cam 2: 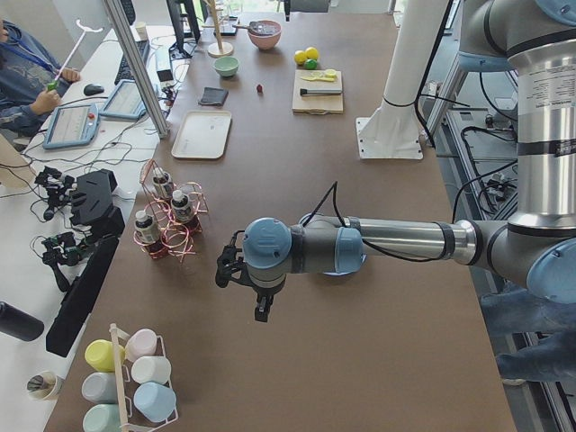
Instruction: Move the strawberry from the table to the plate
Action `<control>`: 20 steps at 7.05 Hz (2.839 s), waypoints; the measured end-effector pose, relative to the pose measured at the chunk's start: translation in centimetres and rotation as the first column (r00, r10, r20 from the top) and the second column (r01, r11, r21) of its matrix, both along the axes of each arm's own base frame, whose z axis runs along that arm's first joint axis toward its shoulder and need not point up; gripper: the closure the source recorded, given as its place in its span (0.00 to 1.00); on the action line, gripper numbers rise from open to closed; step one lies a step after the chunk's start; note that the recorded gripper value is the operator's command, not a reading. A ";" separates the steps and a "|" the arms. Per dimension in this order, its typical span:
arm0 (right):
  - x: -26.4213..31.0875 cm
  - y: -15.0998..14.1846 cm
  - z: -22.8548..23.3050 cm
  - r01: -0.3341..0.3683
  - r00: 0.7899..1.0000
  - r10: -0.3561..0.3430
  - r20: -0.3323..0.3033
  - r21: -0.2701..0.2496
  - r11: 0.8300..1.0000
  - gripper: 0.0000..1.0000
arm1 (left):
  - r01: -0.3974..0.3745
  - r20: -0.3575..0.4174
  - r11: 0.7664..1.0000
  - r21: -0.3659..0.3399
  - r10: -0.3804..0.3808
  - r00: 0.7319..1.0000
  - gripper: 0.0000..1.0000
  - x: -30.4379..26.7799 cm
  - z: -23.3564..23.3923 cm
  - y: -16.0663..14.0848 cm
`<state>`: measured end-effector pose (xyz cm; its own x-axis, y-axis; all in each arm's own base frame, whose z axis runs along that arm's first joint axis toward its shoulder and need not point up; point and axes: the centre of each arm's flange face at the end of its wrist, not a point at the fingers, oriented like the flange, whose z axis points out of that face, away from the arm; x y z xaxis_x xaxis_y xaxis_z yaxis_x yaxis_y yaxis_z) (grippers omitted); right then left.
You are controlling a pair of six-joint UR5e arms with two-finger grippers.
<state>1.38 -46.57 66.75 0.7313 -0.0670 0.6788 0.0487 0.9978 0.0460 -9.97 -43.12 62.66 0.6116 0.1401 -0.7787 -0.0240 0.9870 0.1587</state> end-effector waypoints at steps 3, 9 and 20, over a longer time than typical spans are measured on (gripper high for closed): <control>0.0 -0.1 0.0 0.000 1.000 0.000 -0.003 0.002 1.000 0.00 | -0.003 -0.007 1.000 0.006 0.003 1.000 0.02 0.2 -0.3 -0.1; 0.1 0.0 0.1 0.001 1.000 -0.001 -0.008 0.004 1.000 0.00 | 0.003 -0.222 0.982 0.187 0.039 0.974 0.02 1.7 1.1 -0.8; 0.1 0.0 -0.3 0.000 1.000 0.000 -0.009 0.015 1.000 0.00 | -0.119 -0.187 0.979 0.166 0.150 0.971 0.02 15.6 -0.1 -2.1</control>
<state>1.46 -46.57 66.46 0.7376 -0.0770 0.6708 0.0495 0.9970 0.0600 5.59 -45.24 62.54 0.4148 0.3371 -0.8452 -0.1080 0.9405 0.3221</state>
